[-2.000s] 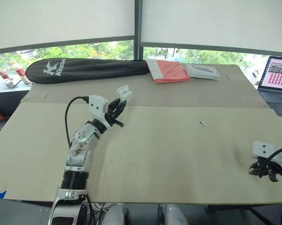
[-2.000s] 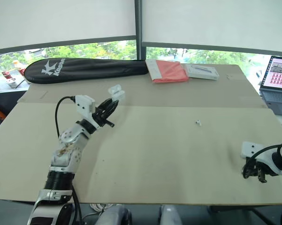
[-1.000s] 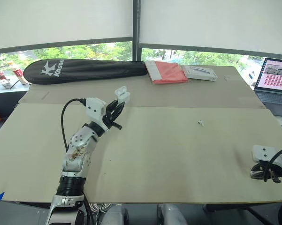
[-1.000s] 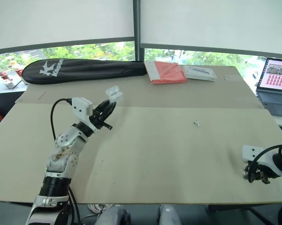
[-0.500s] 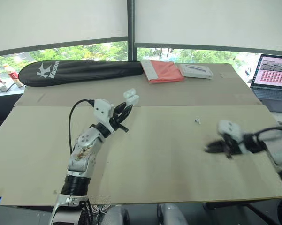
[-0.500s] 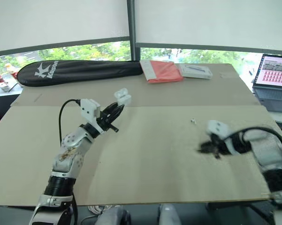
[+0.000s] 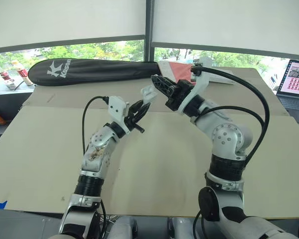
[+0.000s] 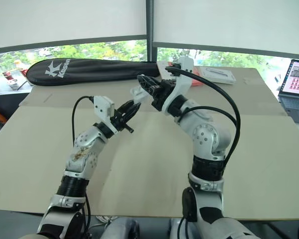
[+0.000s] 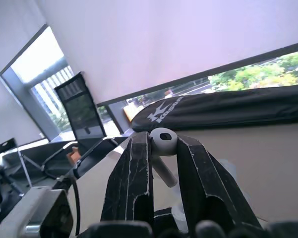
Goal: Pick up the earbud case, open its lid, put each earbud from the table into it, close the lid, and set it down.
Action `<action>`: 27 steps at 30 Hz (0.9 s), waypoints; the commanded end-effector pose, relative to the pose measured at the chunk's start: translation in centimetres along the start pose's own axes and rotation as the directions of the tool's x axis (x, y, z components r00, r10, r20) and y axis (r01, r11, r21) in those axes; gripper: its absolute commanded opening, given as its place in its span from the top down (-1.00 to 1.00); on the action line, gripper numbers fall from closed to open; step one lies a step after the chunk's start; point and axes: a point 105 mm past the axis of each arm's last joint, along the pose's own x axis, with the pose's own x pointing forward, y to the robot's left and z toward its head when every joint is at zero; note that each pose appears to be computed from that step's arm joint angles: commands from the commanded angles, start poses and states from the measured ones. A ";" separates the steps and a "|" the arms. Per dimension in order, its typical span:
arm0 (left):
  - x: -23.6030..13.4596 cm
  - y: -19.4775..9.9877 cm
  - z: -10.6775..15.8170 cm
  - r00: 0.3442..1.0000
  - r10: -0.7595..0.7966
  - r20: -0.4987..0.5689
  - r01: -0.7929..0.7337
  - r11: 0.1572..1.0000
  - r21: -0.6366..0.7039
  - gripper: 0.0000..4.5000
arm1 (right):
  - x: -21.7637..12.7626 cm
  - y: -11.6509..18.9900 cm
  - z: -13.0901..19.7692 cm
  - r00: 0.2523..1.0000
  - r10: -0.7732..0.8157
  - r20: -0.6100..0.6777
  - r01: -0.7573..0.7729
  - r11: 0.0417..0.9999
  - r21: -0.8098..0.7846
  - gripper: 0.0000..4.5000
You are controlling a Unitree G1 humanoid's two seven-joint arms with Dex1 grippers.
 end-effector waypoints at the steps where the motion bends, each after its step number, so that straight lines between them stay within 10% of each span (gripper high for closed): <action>1: 1.0 -0.6 1.8 0.997 -0.029 0.068 0.027 0.999 0.044 0.79 | 0.2 0.4 1.1 0.997 -0.014 0.074 0.012 1.000 0.023 0.84; 27: 1.2 -1.7 2.6 0.992 -0.067 0.108 0.058 0.994 0.091 0.79 | 0.7 0.5 -2.0 0.999 -0.036 0.001 0.036 0.998 0.056 0.84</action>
